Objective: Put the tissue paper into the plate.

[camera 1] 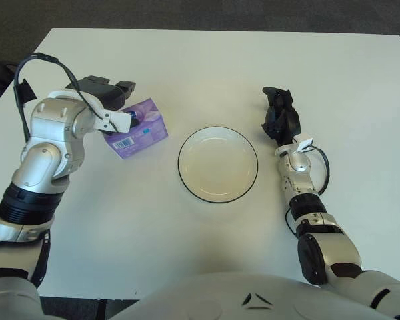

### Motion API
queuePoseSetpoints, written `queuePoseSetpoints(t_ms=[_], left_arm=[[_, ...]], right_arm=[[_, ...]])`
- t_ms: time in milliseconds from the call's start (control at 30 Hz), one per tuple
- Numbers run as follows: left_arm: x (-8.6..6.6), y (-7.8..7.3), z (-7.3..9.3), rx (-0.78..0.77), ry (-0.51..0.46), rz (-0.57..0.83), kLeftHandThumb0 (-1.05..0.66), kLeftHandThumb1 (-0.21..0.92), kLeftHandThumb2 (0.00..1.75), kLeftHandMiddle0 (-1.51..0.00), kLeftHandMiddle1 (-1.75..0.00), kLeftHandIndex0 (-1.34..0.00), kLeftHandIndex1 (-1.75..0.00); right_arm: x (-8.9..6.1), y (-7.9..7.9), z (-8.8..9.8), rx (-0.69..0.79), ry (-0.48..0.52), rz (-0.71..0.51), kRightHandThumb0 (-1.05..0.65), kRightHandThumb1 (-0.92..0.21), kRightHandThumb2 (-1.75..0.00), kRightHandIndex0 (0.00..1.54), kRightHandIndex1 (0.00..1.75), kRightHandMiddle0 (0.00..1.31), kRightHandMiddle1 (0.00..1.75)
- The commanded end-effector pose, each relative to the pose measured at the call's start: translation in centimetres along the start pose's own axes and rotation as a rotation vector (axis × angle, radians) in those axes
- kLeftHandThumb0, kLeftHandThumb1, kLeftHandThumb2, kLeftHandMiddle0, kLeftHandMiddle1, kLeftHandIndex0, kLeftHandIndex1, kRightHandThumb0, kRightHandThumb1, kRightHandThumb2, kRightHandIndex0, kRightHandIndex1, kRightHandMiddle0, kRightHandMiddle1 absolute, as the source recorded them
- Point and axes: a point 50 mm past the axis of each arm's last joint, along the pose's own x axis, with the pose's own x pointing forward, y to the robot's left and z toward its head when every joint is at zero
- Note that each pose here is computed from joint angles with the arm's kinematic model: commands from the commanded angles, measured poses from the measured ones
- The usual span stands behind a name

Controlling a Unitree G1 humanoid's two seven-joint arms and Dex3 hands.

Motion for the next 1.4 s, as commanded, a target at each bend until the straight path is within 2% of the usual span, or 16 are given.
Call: queuePoseSetpoints(t_ms=[0, 233, 433, 567, 833, 1133, 1367], left_arm=[[-0.5, 0.1, -0.5, 0.052, -0.041, -0.041, -1.05, 0.92, 0.77, -0.05, -0.09, 0.0, 0.0], [-0.7, 0.4, -0.7, 0.039, -0.101, -0.091, -1.05, 0.92, 0.76, -0.02, -0.08, 0.0, 0.0], [-0.8, 0.4, -0.8, 0.095, -0.18, -0.113, -1.05, 0.92, 0.79, -0.01, -0.07, 0.0, 0.0], [-0.5, 0.2, -0.6, 0.149, -0.209, -0.125, -1.05, 0.92, 0.79, 0.0, -0.06, 0.0, 0.0], [1.2, -1.1, 0.1, 0.16, -0.237, -0.136, -1.03, 0.92, 0.76, 0.0, -0.06, 0.0, 0.0], [2.0, -2.3, 0.8, 0.065, -0.146, -0.127, -1.03, 0.92, 0.75, -0.04, -0.08, 0.0, 0.0], [2.3, -2.4, 1.3, 0.032, -0.047, -0.084, -1.05, 0.92, 0.8, -0.04, -0.08, 0.0, 0.0]], right_arm=[[-8.6, -0.5, -8.2, 0.049, 0.446, -0.069, -0.6, -0.92, -0.76, 0.32, 0.2, 0.01, 1.11], [-8.5, -0.4, -8.2, 0.047, 0.445, -0.068, -0.61, -0.92, -0.77, 0.32, 0.2, 0.01, 1.12], [-8.5, -0.4, -8.2, 0.043, 0.445, -0.068, -0.62, -0.92, -0.77, 0.33, 0.2, 0.01, 1.11], [-8.5, -0.3, -8.2, 0.042, 0.444, -0.068, -0.61, -0.92, -0.77, 0.32, 0.21, 0.01, 1.12], [-8.5, -0.3, -8.2, 0.044, 0.445, -0.07, -0.61, -0.92, -0.78, 0.32, 0.21, 0.0, 1.12], [-8.6, -0.2, -8.2, 0.044, 0.448, -0.071, -0.61, -0.92, -0.77, 0.32, 0.21, 0.01, 1.12], [-8.7, -0.1, -8.3, 0.047, 0.449, -0.074, -0.6, -0.92, -0.77, 0.32, 0.21, 0.0, 1.11]])
